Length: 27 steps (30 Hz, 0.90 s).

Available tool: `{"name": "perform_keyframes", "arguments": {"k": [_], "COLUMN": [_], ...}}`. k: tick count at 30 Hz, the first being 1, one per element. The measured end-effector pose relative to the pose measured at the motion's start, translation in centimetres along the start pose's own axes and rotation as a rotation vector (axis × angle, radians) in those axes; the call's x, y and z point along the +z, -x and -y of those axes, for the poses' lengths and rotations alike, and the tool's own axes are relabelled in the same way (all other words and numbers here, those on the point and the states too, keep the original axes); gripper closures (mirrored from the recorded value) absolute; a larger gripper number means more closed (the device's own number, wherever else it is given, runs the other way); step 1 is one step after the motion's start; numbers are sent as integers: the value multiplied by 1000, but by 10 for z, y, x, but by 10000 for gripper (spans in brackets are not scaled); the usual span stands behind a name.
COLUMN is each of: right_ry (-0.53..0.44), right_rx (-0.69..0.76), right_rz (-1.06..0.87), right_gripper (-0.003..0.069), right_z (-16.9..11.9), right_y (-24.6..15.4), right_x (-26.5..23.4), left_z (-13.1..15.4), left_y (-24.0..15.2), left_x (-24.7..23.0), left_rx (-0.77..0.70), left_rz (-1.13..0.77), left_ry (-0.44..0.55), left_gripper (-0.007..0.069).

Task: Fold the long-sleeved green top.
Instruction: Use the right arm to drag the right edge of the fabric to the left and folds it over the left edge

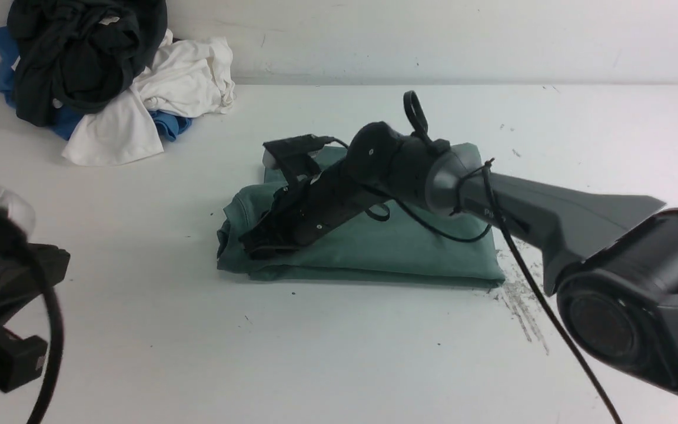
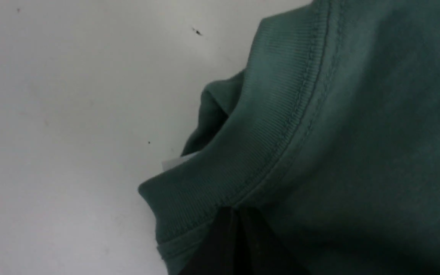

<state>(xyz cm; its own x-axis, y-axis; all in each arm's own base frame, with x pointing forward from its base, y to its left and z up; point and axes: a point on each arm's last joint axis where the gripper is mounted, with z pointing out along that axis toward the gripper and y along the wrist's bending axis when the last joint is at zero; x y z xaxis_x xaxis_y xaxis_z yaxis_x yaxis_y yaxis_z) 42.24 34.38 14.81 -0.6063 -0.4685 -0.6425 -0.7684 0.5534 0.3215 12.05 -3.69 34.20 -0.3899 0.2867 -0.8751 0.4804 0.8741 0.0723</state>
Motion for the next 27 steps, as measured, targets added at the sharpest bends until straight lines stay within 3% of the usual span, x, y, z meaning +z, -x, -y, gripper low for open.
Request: {"name": "perform_keyframes", "arguments": {"k": [6, 11, 12, 16, 20, 23, 25, 27], "right_ry": [-70, -227, -317, -453, -463, -397, -310, -290], "right_rx": [-186, -356, -395, -325, -215, -146, -82, -80], "right_rz": [9, 7, -33, -105, -107, -69, -2, 25], "right_gripper": [670, 670, 670, 670, 670, 670, 670, 670], "right_z": [-14, -35, -41, -34, -8, 5, 10, 12], "right_y": [36, 72, 79, 77, 67, 58, 46, 37], "right_x": [-51, -131, -159, -191, -168, -128, -72, -42], "left_z": [14, 17, 18, 18, 17, 17, 16, 15], "left_y": [-17, -24, -24, -23, -21, -21, -25, -31], "left_x": [-7, -14, -16, -17, -17, -17, -14, -10], "left_rx": [79, 99, 103, 91, 81, 76, 71, 78], "left_rz": [106, 192, 212, 231, 247, 251, 245, 230], "left_ry": [-23, 18, 32, 34, 45, 44, 52, 55], "left_gripper": [632, 632, 632, 632, 632, 632, 632, 632]}}
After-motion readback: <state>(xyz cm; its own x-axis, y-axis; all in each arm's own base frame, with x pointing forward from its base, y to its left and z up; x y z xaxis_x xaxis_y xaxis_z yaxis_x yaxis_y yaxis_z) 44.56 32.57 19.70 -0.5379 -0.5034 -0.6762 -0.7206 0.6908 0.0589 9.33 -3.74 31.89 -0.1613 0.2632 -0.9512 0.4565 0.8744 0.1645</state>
